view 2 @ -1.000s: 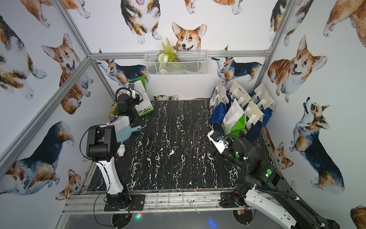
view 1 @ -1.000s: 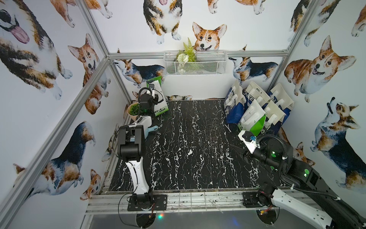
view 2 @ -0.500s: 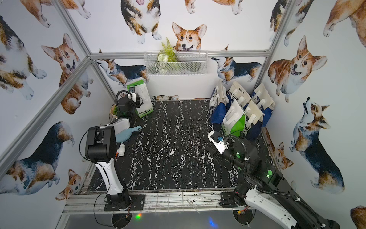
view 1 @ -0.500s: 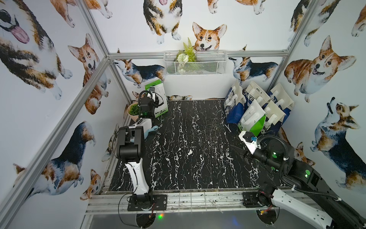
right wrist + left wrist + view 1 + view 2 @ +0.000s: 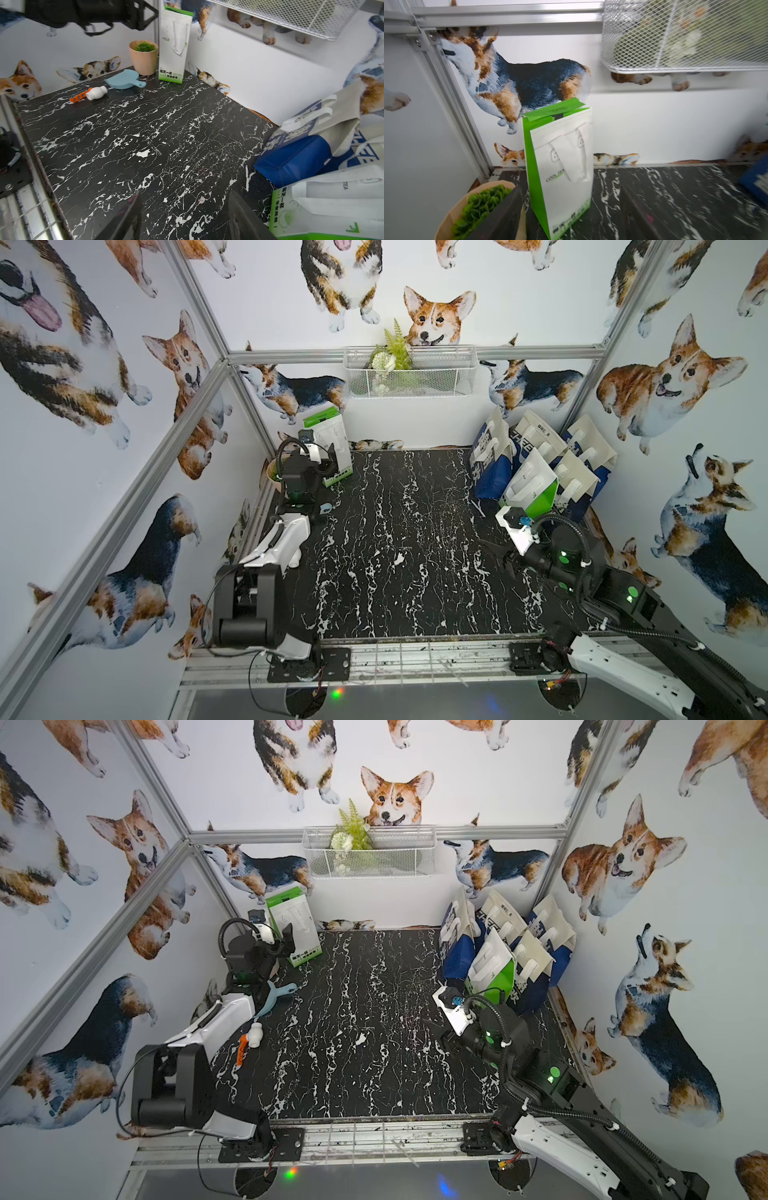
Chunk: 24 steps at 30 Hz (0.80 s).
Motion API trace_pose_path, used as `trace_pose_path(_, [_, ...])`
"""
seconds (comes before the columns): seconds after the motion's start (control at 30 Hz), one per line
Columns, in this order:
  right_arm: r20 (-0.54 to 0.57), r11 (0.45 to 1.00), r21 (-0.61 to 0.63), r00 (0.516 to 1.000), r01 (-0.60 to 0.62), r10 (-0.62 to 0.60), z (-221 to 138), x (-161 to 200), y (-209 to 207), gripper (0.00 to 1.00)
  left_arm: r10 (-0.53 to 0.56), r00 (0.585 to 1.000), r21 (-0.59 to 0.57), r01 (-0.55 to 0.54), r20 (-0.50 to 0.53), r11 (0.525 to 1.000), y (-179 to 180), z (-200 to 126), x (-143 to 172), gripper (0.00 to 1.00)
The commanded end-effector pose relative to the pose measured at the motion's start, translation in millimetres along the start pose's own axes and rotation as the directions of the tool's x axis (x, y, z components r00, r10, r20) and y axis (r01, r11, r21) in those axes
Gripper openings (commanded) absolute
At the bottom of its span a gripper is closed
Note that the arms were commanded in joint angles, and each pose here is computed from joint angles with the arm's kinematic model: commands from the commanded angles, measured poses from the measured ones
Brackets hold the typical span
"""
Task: Open the takeout bag
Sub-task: Place the takeout bag at the corner of the board.
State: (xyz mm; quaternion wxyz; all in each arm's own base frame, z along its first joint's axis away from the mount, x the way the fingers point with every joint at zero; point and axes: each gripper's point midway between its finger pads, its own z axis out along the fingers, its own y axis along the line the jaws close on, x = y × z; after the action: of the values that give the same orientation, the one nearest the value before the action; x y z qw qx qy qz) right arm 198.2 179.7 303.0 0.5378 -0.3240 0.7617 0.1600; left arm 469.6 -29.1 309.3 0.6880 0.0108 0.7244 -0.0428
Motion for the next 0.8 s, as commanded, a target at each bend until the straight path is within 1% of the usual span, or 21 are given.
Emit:
trace_pose_path(0.0, [0.026, 0.971, 0.184, 0.988, -0.155, 0.152, 6, -12, -33, 0.68, -0.224, 0.949, 0.099, 0.250, -0.221, 0.963, -31, -48, 34, 0.74])
trace_pose_path(0.03, [0.021, 0.952, 0.239, 0.981, -0.192, 0.192, 11, -11, -43, 0.69, -0.279, 0.925, 0.092, 0.311, -0.258, 0.946, -36, -64, 35, 0.74])
trace_pose_path(0.1, [0.013, 0.922, 0.300, 0.968, -0.243, 0.251, 19, -10, -55, 0.70, -0.324, 0.894, 0.138, 0.379, -0.311, 0.915, -55, -93, 31, 0.74])
trace_pose_path(0.13, [0.012, 0.908, 0.321, 0.960, -0.268, 0.279, 24, -10, -61, 0.70, -0.338, 0.871, 0.138, 0.408, -0.357, 0.903, -61, -106, 44, 0.75])
trace_pose_path(0.2, [0.013, 0.873, 0.363, 0.939, -0.325, 0.344, 33, -10, -74, 0.70, -0.345, 0.842, 0.189, 0.450, -0.415, 0.873, -77, -133, 46, 0.74])
trace_pose_path(0.27, [0.015, 0.843, 0.409, 0.926, -0.349, 0.376, 40, -12, -89, 0.70, -0.322, 0.825, 0.251, 0.471, -0.464, 0.846, -94, -158, 43, 0.74])
trace_pose_path(0.3, [0.019, 0.827, 0.436, 0.923, -0.354, 0.385, 41, -13, -97, 0.70, -0.288, 0.824, 0.295, 0.467, -0.488, 0.834, -105, -173, 42, 0.74])
trace_pose_path(0.4, [0.023, 0.770, 0.519, 0.906, -0.372, 0.422, 37, -9, -123, 0.72, -0.176, 0.841, 0.400, 0.415, -0.512, 0.817, -129, -212, 44, 0.74])
trace_pose_path(0.47, [0.032, 0.724, 0.569, 0.890, -0.390, 0.454, 31, -1, -144, 0.72, -0.104, 0.851, 0.458, 0.375, -0.514, 0.806, -138, -233, 48, 0.74])
trace_pose_path(0.5, [0.040, 0.690, 0.601, 0.878, -0.402, 0.477, 28, 6, -156, 0.72, -0.067, 0.855, 0.478, 0.351, -0.515, 0.805, -139, -241, 53, 0.74])
trace_pose_path(0.57, [0.045, 0.633, 0.638, 0.842, -0.438, 0.537, 23, 22, -174, 0.72, -0.038, 0.857, 0.480, 0.324, -0.513, 0.815, -134, -249, 61, 0.74])
trace_pose_path(0.63, [0.047, 0.576, 0.677, 0.809, -0.458, 0.586, 18, 39, -186, 0.72, -0.017, 0.872, 0.524, 0.309, -0.488, 0.793, -138, -256, 63, 0.74])
trace_pose_path(0.7, [0.062, 0.541, 0.703, 0.797, -0.462, 0.601, 12, 50, -192, 0.72, -0.020, 0.881, 0.545, 0.310, -0.473, 0.779, -140, -259, 65, 0.74])
trace_pose_path(0.77, [0.083, 0.519, 0.710, 0.789, -0.475, 0.609, 10, 58, -199, 0.72, -0.014, 0.887, 0.562, 0.305, -0.462, 0.768, -142, -262, 70, 0.74])
